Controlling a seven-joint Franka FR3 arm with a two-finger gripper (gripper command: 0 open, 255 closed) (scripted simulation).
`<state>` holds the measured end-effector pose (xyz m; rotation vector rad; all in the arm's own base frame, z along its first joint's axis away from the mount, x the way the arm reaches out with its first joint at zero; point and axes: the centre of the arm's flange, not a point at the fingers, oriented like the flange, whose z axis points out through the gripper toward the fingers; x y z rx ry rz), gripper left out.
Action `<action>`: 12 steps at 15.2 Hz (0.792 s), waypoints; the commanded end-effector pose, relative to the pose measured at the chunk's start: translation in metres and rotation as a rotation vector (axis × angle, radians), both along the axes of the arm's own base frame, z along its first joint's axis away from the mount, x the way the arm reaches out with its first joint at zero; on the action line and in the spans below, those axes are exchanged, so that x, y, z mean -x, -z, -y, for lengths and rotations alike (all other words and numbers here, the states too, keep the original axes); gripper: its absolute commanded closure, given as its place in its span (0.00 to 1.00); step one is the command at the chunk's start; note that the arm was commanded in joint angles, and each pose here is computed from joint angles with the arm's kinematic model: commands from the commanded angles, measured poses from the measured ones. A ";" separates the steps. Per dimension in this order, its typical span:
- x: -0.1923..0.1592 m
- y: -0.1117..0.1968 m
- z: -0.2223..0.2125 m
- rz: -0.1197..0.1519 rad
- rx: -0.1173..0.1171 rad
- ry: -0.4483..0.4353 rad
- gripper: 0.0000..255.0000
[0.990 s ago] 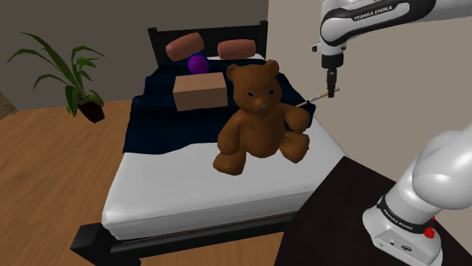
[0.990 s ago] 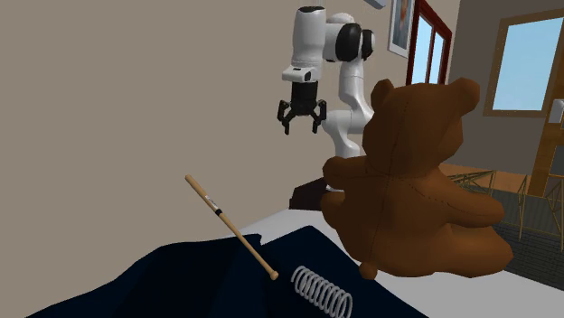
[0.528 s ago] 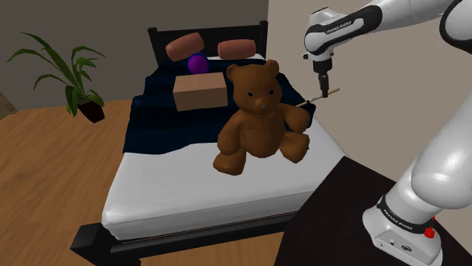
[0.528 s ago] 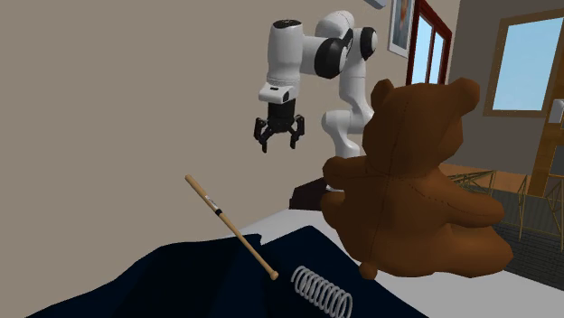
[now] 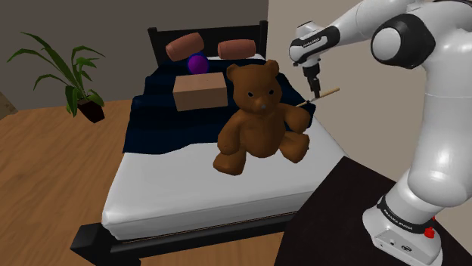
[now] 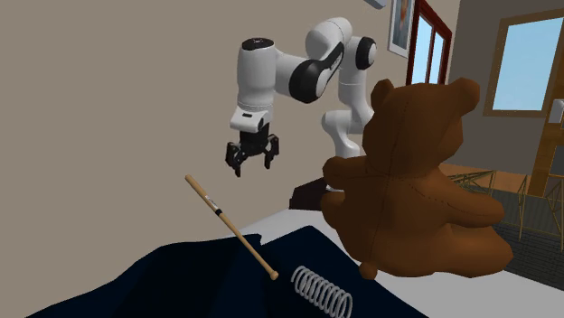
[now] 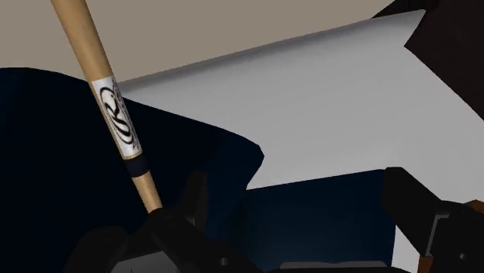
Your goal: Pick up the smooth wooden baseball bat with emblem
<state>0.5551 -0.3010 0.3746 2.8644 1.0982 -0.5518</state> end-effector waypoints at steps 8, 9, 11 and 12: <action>-0.082 0.076 0.048 -0.085 -0.011 -0.184 0.00; -0.088 0.082 0.051 -0.090 -0.012 -0.196 0.00; -0.088 0.092 0.051 -0.090 -0.012 -0.196 0.00; -0.088 0.097 0.051 -0.090 -0.012 -0.196 0.00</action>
